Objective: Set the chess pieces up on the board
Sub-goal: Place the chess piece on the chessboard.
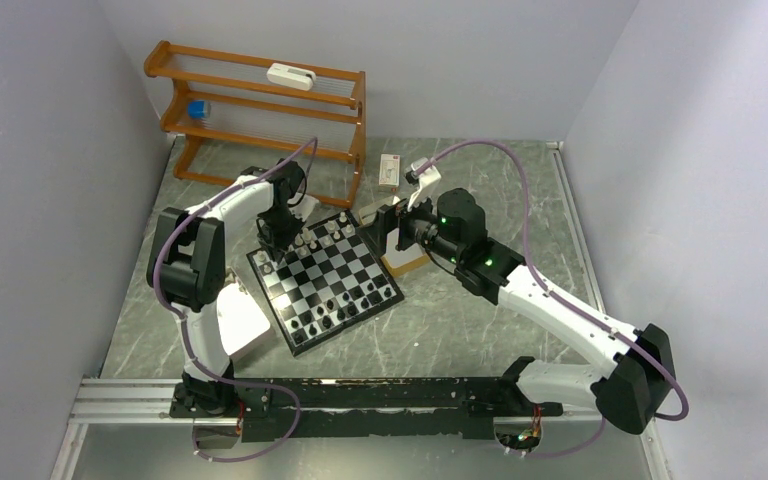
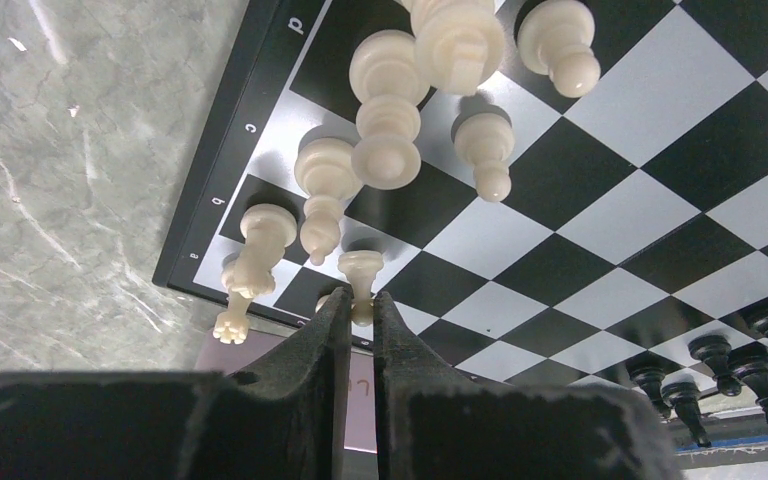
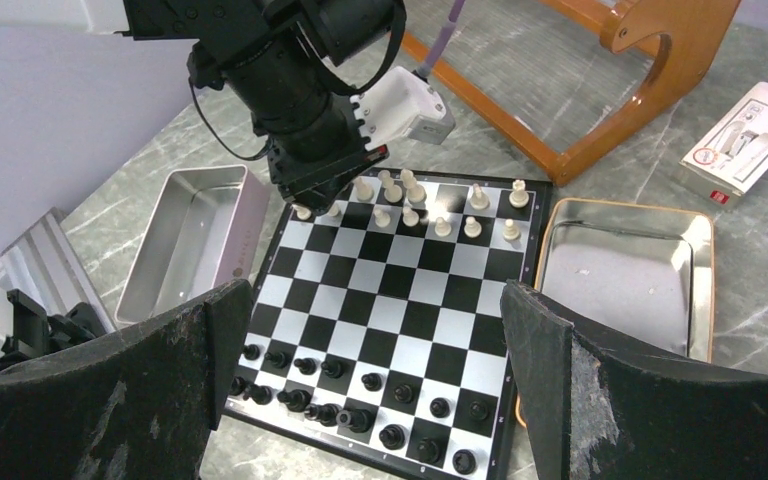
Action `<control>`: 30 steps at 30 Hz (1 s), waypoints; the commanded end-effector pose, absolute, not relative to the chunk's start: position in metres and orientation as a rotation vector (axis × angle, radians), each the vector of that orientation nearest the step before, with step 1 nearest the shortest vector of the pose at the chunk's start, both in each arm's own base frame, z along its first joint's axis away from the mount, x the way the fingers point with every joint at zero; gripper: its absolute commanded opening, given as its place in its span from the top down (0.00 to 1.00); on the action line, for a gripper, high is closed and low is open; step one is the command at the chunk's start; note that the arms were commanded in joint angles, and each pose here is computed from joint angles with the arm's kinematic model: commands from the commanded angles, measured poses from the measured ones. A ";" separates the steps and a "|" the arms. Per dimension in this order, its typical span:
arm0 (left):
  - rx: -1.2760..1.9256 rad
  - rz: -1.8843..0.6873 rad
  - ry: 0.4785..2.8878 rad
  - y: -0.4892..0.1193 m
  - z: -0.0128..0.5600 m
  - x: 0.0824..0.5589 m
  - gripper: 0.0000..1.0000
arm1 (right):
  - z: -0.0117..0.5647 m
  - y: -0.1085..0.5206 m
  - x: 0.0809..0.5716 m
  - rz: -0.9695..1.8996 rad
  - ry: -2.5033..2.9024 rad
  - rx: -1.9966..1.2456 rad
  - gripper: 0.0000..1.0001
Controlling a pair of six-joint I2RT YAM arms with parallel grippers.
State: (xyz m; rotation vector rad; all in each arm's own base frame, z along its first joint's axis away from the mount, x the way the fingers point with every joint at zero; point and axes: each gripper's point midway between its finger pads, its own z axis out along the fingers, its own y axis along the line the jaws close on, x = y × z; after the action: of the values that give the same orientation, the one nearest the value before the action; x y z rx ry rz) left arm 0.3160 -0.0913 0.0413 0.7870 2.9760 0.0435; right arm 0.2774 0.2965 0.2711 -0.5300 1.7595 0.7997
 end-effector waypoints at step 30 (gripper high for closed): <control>0.831 0.040 2.961 -0.098 0.050 0.318 0.68 | 0.272 0.299 0.283 0.797 1.736 -0.529 0.00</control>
State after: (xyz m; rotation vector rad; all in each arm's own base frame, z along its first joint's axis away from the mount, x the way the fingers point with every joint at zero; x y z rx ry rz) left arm 0.3116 -0.0924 0.0422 0.8046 2.9940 0.0458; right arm 0.2791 0.2980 0.2702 -0.5304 1.7565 0.8003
